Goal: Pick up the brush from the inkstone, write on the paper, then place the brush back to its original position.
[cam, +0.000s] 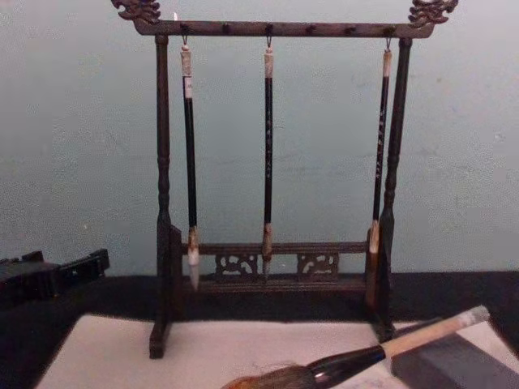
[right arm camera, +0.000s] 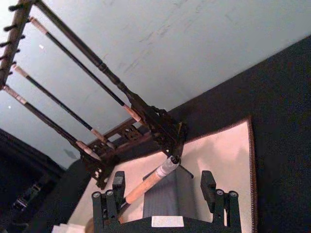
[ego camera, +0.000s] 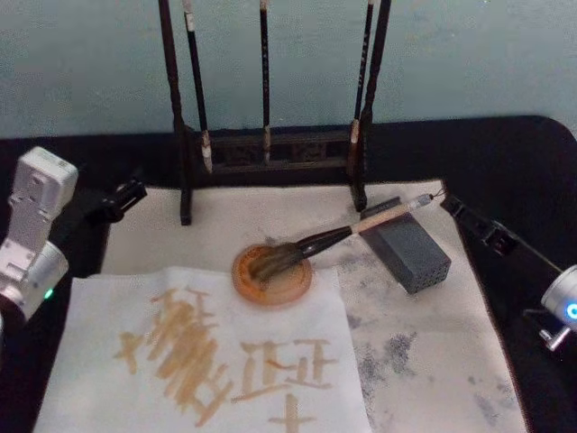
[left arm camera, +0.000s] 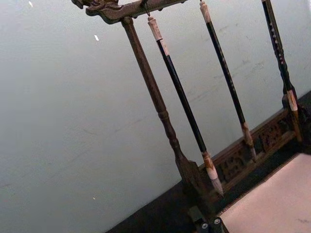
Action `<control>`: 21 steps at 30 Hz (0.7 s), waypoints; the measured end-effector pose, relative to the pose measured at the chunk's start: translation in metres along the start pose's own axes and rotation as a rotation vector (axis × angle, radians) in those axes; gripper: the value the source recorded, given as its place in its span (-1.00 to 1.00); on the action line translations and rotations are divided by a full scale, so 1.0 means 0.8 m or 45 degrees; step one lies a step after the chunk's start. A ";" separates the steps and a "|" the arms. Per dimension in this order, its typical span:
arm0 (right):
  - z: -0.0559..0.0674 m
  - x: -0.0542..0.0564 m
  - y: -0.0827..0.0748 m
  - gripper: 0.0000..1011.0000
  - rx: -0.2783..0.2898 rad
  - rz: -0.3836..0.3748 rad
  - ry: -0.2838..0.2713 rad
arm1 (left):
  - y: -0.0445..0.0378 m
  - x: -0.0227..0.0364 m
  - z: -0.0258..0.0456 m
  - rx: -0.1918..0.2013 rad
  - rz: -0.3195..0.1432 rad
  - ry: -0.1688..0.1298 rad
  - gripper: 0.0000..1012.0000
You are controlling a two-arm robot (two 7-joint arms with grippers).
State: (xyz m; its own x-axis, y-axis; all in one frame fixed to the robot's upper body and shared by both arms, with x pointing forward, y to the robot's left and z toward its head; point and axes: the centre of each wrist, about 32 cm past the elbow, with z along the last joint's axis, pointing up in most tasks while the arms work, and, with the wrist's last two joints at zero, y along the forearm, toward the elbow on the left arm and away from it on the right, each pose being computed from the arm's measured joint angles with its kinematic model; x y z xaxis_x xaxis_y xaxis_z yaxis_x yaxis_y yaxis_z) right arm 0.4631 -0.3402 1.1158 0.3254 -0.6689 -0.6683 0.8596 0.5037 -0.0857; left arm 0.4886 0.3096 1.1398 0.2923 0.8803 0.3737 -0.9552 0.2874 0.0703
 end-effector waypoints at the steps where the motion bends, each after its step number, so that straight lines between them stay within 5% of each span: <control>1: 0.000 0.000 0.002 0.98 0.000 -0.003 0.020 | 0.000 0.0000 0.0000 0.000 0.000 0.000 0.98; 21: -0.003 0.007 0.029 0.98 -0.049 0.018 0.235 | 0.000 0.0000 0.0000 0.000 0.000 0.000 0.98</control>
State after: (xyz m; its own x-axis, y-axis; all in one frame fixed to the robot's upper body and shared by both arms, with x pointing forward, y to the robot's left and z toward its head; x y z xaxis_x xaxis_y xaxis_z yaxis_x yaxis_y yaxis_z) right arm 0.4842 -0.3307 1.1079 0.2562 -0.5520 -0.7935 0.8387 0.5350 -0.1014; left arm 0.4886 0.3097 1.1398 0.2923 0.8803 0.3737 -0.9553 0.2873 0.0703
